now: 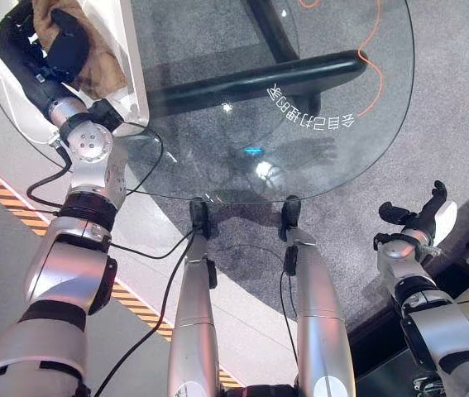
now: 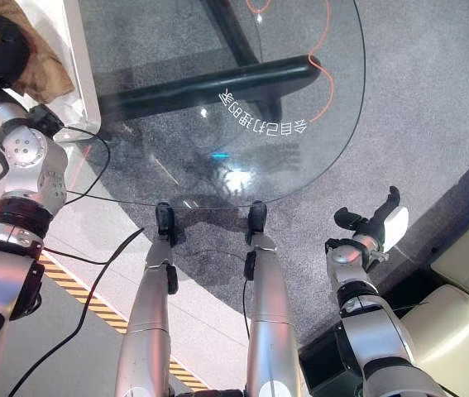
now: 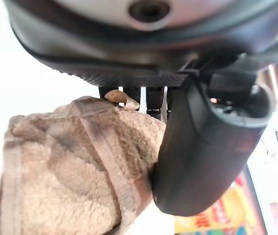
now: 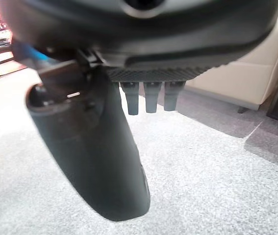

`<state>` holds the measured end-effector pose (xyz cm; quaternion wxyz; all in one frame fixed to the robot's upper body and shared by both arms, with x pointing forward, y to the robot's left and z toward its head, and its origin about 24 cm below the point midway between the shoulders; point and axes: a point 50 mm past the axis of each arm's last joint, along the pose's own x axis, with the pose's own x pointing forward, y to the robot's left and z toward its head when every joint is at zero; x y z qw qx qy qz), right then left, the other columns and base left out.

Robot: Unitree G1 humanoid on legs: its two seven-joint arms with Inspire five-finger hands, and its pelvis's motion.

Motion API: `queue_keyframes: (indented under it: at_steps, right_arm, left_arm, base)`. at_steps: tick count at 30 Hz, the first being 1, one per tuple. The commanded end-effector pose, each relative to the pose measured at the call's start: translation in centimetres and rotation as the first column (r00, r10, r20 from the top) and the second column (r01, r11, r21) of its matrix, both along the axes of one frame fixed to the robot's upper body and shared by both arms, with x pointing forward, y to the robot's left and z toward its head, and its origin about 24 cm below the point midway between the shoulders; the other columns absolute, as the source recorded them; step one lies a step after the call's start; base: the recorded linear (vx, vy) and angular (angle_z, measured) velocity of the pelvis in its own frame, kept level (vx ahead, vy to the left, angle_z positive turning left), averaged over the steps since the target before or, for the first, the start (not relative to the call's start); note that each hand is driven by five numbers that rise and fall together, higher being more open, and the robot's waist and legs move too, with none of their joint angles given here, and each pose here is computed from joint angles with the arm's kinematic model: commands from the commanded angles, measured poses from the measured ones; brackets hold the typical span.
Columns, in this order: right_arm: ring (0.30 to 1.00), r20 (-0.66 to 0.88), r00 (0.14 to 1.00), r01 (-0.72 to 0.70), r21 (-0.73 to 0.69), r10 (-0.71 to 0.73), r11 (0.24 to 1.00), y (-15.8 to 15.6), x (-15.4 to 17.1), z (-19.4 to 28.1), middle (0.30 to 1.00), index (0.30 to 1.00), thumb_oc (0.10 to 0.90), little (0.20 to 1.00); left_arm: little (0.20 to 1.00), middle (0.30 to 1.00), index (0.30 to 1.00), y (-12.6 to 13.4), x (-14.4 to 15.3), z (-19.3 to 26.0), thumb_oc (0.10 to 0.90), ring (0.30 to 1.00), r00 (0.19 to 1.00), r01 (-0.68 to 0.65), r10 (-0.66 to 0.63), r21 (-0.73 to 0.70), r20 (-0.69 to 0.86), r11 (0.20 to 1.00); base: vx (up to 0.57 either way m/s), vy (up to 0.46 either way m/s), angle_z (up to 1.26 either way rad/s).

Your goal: Wipe the table with a cloth and put it in the basket.

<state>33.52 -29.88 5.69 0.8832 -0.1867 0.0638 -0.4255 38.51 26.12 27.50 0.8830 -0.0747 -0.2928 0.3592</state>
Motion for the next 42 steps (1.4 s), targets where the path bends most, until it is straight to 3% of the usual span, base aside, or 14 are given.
queue_keyframes:
  at_steps: [1,12,19,20,22,23,42]
  right_arm:
    - [0.9,0.027,0.997,0.074,-0.071,-0.072,0.995,-3.3,-1.3,1.1,0.9,0.9,0.8,0.9]
    - [0.9,0.033,0.997,0.066,-0.076,-0.063,0.995,-2.9,-1.3,0.9,0.9,0.9,0.8,0.9]
    - [0.9,0.042,0.998,0.058,-0.077,-0.055,0.995,-2.5,-1.1,1.0,0.9,0.9,0.8,0.9]
    - [0.9,0.042,0.998,0.057,-0.078,-0.054,0.995,-2.5,-1.1,0.9,0.9,0.9,0.8,0.9]
    - [0.9,0.042,0.998,0.057,-0.077,-0.054,0.995,-2.5,-1.1,0.9,0.9,0.9,0.8,0.9]
    - [0.9,0.042,0.998,0.058,-0.078,-0.055,0.995,-2.5,-1.1,0.9,0.9,0.9,0.8,0.9]
    - [0.9,0.045,0.998,0.056,-0.071,-0.053,0.996,-2.4,-1.3,0.7,0.9,0.9,0.8,0.9]
  left_arm:
    - [0.2,0.3,0.3,3.4,-3.1,7.5,0.1,0.3,0.951,-0.229,0.217,0.028,0.221,0.973]
    - [0.2,0.3,0.3,4.7,-2.7,6.3,0.1,0.3,0.921,-0.39,0.389,0.12,0.032,0.913]
    - [0.2,0.3,0.3,4.8,-2.4,5.7,0.1,0.3,0.919,-0.388,0.395,0.14,-0.024,0.911]
    - [0.376,0.451,0.451,4.9,-2.3,5.5,0.276,0.451,0.92,-0.382,0.39,0.136,-0.033,0.914]
    - [0.535,0.587,0.587,4.9,-2.3,5.5,0.435,0.587,0.92,-0.381,0.39,0.136,-0.038,0.914]
    - [0.9,0.9,0.9,4.9,-2.3,5.4,0.8,0.9,0.92,-0.38,0.389,0.135,-0.042,0.915]
    - [0.9,0.9,0.9,4.7,-2.2,5.1,0.8,0.9,0.921,-0.378,0.386,0.12,-0.054,0.918]
  base:
    - [0.0,0.0,0.0]
    - [0.0,0.0,0.0]
    - [0.0,0.0,0.0]
    - [0.0,0.0,0.0]
    - [0.0,0.0,0.0]
    - [0.0,0.0,0.0]
    - [0.0,0.0,0.0]
